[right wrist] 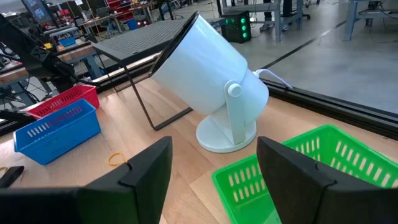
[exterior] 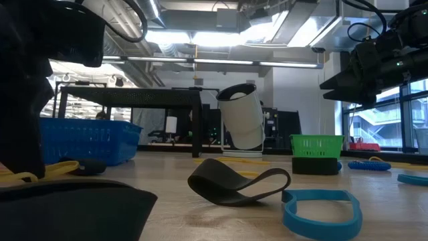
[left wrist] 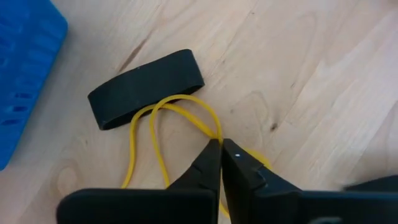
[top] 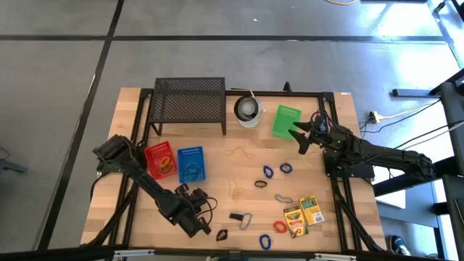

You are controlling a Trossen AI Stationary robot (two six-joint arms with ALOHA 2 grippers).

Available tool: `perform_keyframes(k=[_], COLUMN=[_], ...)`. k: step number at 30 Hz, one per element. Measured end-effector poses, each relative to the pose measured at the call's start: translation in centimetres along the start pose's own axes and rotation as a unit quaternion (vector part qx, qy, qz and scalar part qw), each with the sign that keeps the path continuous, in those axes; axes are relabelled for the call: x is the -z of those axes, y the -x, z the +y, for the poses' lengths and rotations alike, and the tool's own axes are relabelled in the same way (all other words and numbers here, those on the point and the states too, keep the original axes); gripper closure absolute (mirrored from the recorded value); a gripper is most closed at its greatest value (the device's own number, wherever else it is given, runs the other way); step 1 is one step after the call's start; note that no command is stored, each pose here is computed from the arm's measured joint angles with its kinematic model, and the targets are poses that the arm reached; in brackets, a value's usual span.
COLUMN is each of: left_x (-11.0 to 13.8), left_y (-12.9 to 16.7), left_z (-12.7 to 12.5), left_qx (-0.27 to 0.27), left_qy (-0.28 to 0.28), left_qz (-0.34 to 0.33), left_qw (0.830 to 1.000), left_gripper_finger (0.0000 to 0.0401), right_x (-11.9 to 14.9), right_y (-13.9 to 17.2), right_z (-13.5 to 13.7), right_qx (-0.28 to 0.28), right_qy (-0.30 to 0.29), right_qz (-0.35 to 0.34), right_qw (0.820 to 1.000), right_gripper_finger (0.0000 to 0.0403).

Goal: Pick & Place Office Desk Supplies
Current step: Put the yellow rubber band into the blue bin

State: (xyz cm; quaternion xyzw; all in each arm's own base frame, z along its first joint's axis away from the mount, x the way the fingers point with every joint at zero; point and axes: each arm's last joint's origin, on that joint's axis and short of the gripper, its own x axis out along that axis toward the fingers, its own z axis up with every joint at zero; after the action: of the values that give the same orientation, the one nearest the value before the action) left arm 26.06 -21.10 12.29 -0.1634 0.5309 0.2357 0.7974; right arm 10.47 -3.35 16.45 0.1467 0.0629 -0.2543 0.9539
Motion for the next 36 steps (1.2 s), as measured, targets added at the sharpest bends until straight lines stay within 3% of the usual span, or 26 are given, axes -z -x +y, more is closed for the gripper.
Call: perform_keyframes(k=[5, 10, 13, 20, 23, 27, 36], left_x=[-0.9, -3.2, -5.3, -10.9, -13.1, -15.4, -17.7], left_y=[2.4, 5.1, 6.6, 8.5, 9.0, 9.4, 9.1], left_z=[0.2, -0.1, -0.5, -1.0, -0.7, 0.1, 1.6], left_qx=[0.014, 0.046, 0.057, 0.009, -0.006, -0.016, -0.013], left_qy=[-0.045, -0.103, -0.140, -0.209, -0.205, -0.172, -0.101], left_qz=[-0.070, -0.173, -0.259, -0.427, -0.473, -0.512, -0.530], left_qw=[0.996, 0.979, 0.954, 0.879, 0.857, 0.841, 0.842], left_gripper_finger=[0.0399, 0.0399, 0.0399, 0.0398, 0.0398, 0.0398, 0.0398], right_x=[0.0, 0.0, 0.0, 0.0, 0.0, 0.0, 0.0], right_y=[0.0, 0.0, 0.0, 0.0, 0.0, 0.0, 0.0], right_z=[0.0, 0.0, 0.0, 0.0, 0.0, 0.0, 0.0], right_qx=[0.000, 0.000, 0.000, 0.000, 0.000, 0.000, 0.000], right_qy=[0.000, 0.000, 0.000, 0.000, 0.000, 0.000, 0.000], right_qz=[0.000, 0.000, 0.000, 0.000, 0.000, 0.000, 0.000], right_qw=[1.000, 1.000, 1.000, 1.000, 1.000, 1.000, 1.000], right_gripper_finger=[0.0166, 0.0166, 0.0166, 0.0166, 0.0166, 0.0165, 0.0165])
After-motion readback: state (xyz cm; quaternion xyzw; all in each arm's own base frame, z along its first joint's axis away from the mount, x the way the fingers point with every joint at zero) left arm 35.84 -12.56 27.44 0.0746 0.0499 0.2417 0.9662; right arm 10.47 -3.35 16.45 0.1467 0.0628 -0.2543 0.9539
